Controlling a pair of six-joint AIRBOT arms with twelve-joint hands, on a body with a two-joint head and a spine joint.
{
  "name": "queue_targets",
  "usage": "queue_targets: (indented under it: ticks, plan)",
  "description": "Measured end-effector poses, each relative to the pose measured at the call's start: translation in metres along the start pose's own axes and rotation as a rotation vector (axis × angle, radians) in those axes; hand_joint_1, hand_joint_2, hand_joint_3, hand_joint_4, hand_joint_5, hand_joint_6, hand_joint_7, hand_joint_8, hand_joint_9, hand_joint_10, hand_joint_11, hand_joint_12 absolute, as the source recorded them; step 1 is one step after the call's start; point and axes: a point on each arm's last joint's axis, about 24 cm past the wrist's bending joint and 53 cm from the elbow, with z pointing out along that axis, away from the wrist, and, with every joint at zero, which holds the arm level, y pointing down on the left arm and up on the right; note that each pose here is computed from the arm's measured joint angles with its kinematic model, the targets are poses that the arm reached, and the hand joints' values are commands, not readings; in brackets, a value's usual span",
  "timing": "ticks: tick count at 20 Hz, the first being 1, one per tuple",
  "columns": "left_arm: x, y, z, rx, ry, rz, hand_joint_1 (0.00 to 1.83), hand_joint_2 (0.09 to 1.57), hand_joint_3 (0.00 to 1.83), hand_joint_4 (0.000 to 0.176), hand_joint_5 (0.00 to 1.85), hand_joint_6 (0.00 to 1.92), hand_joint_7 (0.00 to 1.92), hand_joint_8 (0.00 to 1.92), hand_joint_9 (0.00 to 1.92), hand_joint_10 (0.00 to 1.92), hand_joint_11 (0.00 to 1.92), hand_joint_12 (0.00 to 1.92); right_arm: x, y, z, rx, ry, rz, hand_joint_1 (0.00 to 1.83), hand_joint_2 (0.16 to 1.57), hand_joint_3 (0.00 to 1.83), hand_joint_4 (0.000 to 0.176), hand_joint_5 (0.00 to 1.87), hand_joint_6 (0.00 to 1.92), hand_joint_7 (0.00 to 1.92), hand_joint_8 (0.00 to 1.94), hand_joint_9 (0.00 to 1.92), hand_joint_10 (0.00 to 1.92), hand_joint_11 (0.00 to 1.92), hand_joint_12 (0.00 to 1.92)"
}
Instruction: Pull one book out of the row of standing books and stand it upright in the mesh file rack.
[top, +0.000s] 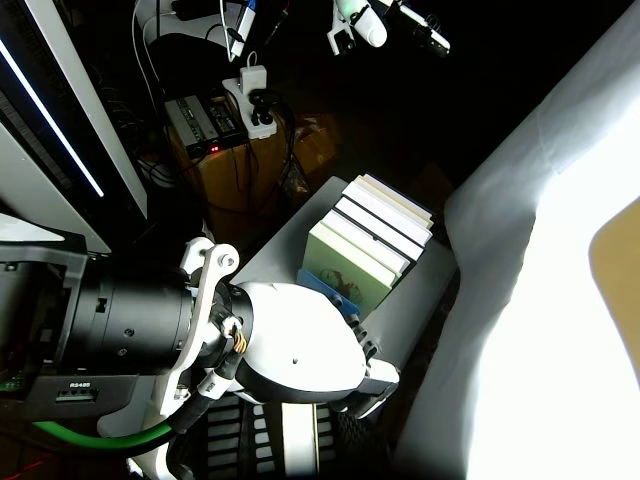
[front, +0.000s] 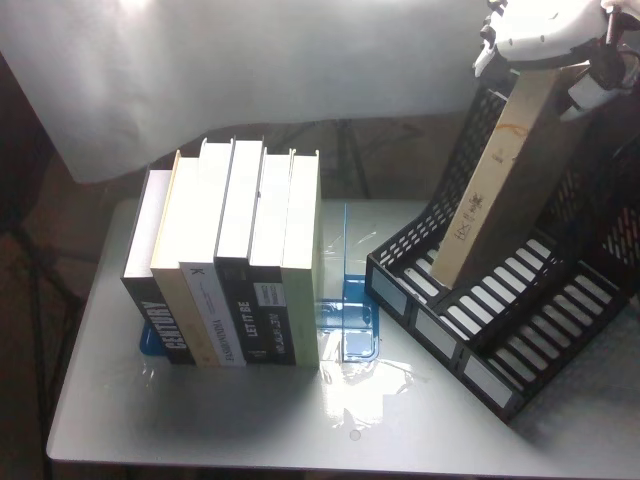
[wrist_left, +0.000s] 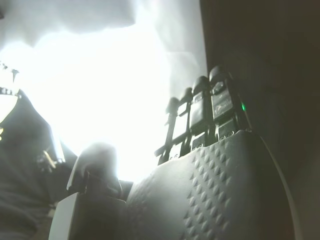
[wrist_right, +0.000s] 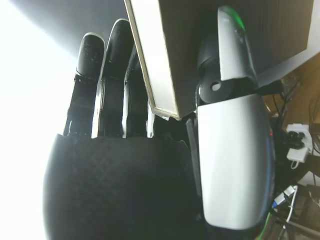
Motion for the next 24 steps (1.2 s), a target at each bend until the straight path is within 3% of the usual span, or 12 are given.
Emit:
queue_targets:
  ticks: [4, 5, 7, 8, 9, 10, 12, 13, 14, 15, 16, 24]
  plan:
    - [0.001, 0.001, -0.001, -0.003, 0.0, -0.002, 0.0, 1.45, 0.0, 0.0, 0.0, 0.0, 0.0, 0.0, 0.0, 0.0, 0.0, 0.0, 0.0, -0.005, 0.002, 0.016, -0.002, 0.004, 1.11, 1.31, 0.0, 0.0, 0.69, 1.47, 0.59, 1.56, 0.48, 1.27, 0.18, 1.75]
    - [0.002, 0.001, -0.001, -0.003, 0.002, -0.003, 0.0, 1.43, 0.0, 0.0, 0.0, 0.0, 0.0, 0.0, 0.0, 0.0, 0.0, 0.0, 0.0, -0.006, 0.002, 0.019, -0.001, 0.002, 1.27, 1.29, 0.0, 0.0, 0.69, 1.44, 0.64, 1.47, 0.53, 1.6, 0.25, 1.75]
    - [0.001, 0.001, -0.001, -0.002, 0.001, -0.003, 0.0, 1.43, 0.0, 0.0, 0.0, 0.0, 0.0, 0.0, 0.0, 0.0, 0.0, 0.0, 0.001, -0.009, 0.002, 0.025, 0.003, -0.001, 1.3, 1.3, 0.0, 0.0, 0.68, 1.46, 0.63, 1.49, 0.49, 1.72, 0.18, 1.75]
    - [0.001, 0.001, -0.001, -0.002, 0.001, -0.003, 0.0, 1.43, 0.0, 0.0, 0.0, 0.0, 0.0, 0.0, 0.0, 0.0, 0.0, 0.0, 0.001, -0.011, 0.002, 0.031, 0.004, -0.006, 1.15, 1.3, 0.0, 0.0, 0.7, 1.46, 0.62, 1.52, 0.45, 1.39, 0.17, 1.75]
    - [0.001, 0.001, -0.001, -0.002, 0.001, -0.003, 0.0, 1.42, 0.0, 0.0, 0.0, 0.0, 0.0, 0.0, 0.0, 0.0, 0.0, 0.0, 0.003, -0.014, 0.003, 0.039, 0.006, -0.006, 1.3, 1.3, 0.0, 0.0, 0.69, 1.47, 0.64, 1.44, 0.49, 1.68, 0.16, 1.68]
    - [0.001, 0.001, 0.0, 0.0, 0.002, -0.001, 0.0, 1.42, 0.0, 0.0, 0.0, 0.0, 0.0, 0.0, 0.0, 0.0, 0.0, 0.0, 0.003, -0.014, 0.004, 0.042, 0.006, -0.005, 1.3, 1.3, 0.0, 0.0, 0.69, 1.47, 0.64, 1.44, 0.49, 1.68, 0.16, 1.68]
    - [0.001, 0.002, -0.001, -0.003, -0.002, -0.002, 0.0, 1.42, 0.0, 0.0, 0.0, 0.0, 0.0, 0.0, 0.0, 0.0, 0.0, 0.0, 0.008, -0.015, 0.006, 0.049, 0.022, -0.017, 1.13, 1.32, 0.0, 0.0, 0.51, 1.58, 0.73, 1.47, 0.45, 1.18, 0.08, 1.75]
    - [0.001, 0.002, -0.001, -0.003, -0.001, -0.002, 0.0, 1.42, 0.0, 0.0, 0.0, 0.0, 0.0, 0.0, 0.0, 0.0, 0.0, 0.0, 0.011, -0.016, 0.007, 0.059, 0.033, -0.033, 1.25, 1.29, 0.0, 0.0, 0.39, 0.99, 0.67, 1.49, 0.42, 1.1, 0.02, 1.72]
    - [0.001, 0.002, -0.001, -0.002, 0.0, -0.002, 0.0, 1.41, 0.0, 0.0, 0.0, 0.0, 0.0, 0.0, 0.0, 0.0, 0.0, 0.0, 0.012, -0.017, 0.008, 0.065, 0.039, -0.04, 1.16, 1.18, 0.0, 0.0, 0.37, 0.47, 0.45, 0.49, 0.3, 0.82, 0.0, 1.52]
    - [0.001, 0.002, -0.001, -0.002, -0.001, -0.002, 0.0, 1.41, 0.0, 0.0, 0.0, 0.0, 0.0, 0.0, 0.0, 0.0, 0.0, 0.0, 0.012, -0.018, 0.008, 0.068, 0.038, -0.039, 1.16, 1.18, 0.0, 0.0, 0.37, 0.47, 0.45, 0.49, 0.3, 0.82, 0.0, 1.52]
    - [0.001, 0.002, -0.001, -0.002, -0.001, -0.002, 0.0, 1.41, 0.0, 0.0, 0.0, 0.0, 0.0, 0.0, 0.0, 0.0, 0.0, 0.0, 0.012, -0.018, 0.01, 0.07, 0.039, -0.045, 1.19, 1.12, 0.0, 0.0, 0.39, 0.32, 0.48, 0.14, 0.27, 0.63, 0.0, 1.45]
    - [0.001, 0.002, 0.0, 0.0, -0.001, 0.0, 0.0, 1.4, 0.0, 0.0, 0.0, 0.0, 0.0, 0.0, 0.0, 0.0, 0.0, 0.0, 0.016, -0.017, 0.014, 0.074, 0.049, -0.075, 1.08, 1.02, 0.0, 0.0, 0.08, 0.01, 0.1, 0.01, 0.05, 0.18, 0.0, 1.14]
